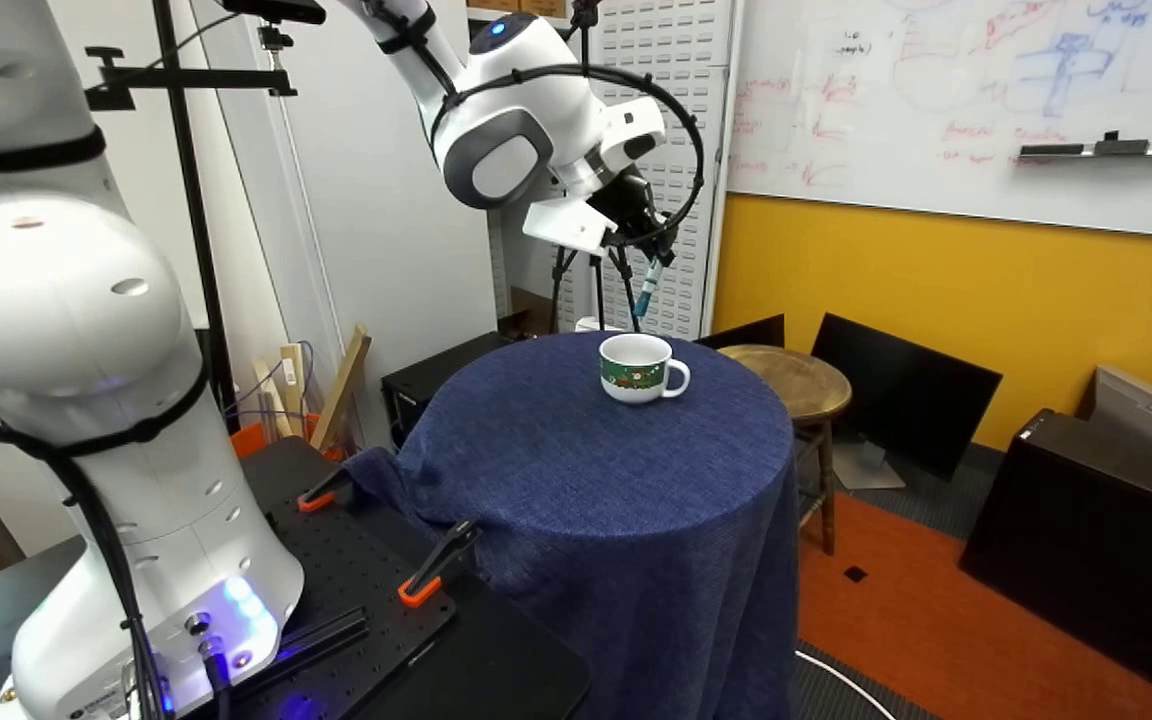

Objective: Put the marker on the table

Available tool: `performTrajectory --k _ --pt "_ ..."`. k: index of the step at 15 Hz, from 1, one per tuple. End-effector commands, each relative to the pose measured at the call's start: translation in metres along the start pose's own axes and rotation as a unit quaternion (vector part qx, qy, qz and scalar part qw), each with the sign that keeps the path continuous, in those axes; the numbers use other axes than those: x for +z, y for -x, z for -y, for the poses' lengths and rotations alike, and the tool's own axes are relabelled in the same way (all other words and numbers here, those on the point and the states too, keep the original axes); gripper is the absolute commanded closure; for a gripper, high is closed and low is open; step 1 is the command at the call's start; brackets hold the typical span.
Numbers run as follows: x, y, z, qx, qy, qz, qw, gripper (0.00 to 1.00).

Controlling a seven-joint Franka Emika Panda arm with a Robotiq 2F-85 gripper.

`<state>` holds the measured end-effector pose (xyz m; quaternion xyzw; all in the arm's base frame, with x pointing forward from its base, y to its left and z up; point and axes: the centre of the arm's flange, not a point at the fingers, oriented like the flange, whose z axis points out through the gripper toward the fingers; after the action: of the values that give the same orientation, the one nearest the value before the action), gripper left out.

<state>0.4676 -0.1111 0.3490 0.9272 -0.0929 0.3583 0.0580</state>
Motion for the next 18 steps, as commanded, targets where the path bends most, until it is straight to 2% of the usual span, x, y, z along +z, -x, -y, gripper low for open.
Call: performTrajectory --k 1,4,7,13,18 --pt "-0.020 0.010 -0.034 0.054 0.018 0.002 0.9984 0.95" --pt "-0.020 0.013 -0.061 0.086 0.020 0.025 0.9958 0.95" --pt "-0.011 0.014 -0.077 0.105 0.001 0.065 0.9923 0.95" --pt "0.001 0.023 -0.100 0.166 -0.021 0.149 0.9746 0.95" --pt "0.020 0.032 -0.113 0.188 -0.032 0.202 0.9606 0.95"
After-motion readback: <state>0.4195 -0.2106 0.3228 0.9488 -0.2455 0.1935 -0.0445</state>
